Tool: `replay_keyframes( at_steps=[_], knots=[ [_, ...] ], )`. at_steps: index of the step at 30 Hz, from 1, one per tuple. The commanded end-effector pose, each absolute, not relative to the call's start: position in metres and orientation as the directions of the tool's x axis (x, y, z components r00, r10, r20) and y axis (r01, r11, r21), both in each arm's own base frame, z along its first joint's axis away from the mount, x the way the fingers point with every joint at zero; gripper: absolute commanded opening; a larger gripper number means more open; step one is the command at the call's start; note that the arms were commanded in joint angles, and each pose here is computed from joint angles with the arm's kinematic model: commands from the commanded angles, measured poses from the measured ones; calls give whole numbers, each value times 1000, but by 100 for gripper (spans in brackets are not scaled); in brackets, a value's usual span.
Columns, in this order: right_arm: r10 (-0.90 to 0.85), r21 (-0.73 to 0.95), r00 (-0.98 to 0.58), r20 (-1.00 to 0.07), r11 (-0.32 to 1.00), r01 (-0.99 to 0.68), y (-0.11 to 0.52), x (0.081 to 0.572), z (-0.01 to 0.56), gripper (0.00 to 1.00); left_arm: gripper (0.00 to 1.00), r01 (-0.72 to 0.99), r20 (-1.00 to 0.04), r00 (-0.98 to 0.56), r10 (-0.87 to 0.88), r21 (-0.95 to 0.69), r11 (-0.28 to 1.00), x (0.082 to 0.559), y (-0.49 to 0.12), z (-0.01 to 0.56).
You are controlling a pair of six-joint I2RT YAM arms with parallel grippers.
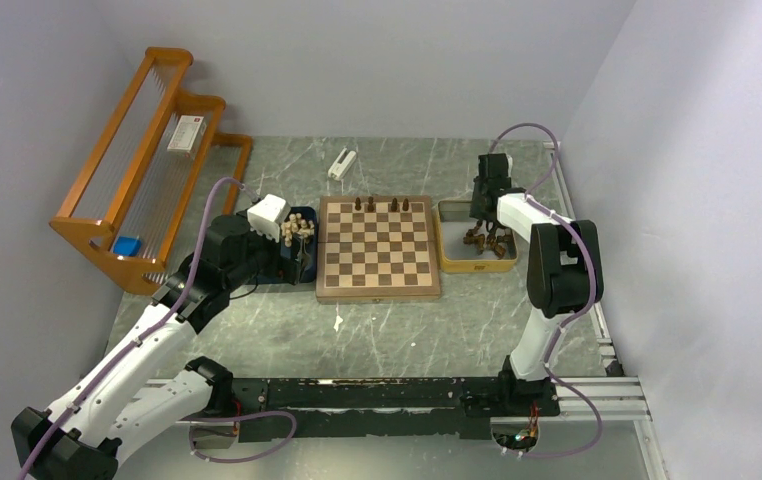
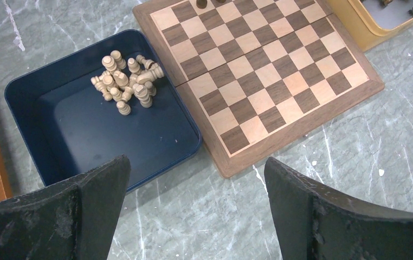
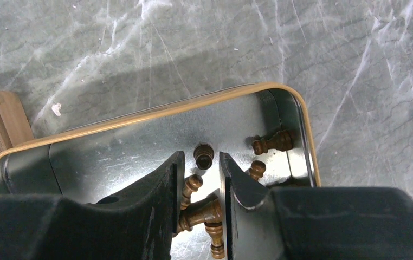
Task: Set up the chess pieces on the board
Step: Pick up the chess piece from the storage box.
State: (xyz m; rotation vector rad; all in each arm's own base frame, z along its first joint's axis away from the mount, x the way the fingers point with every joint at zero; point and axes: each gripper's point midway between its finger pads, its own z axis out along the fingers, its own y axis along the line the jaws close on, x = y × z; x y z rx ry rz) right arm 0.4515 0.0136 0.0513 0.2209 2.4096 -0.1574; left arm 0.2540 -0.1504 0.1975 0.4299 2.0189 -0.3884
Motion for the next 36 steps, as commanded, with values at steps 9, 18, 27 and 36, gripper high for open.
replay_keyframes(
  at_steps=[9, 18, 27, 36],
  knots=[
    [126, -53, -751, -648, 976, 210, 10, 454, 39, 31, 98, 464, -906, -406, 123, -88, 882, 257, -153, 210],
    [126, -55, -746, -655, 976, 213, 9, 453, 46, 20, 98, 463, -906, -406, 121, -90, 882, 257, -153, 210],
    [131, -70, -741, -659, 970, 234, 5, 452, 61, 13, 98, 464, -905, -408, 124, -88, 881, 257, -153, 210],
    [141, -51, -724, -675, 970, 237, 8, 452, 92, 13, 98, 464, -904, -409, 126, -87, 882, 257, -153, 209]
  ],
)
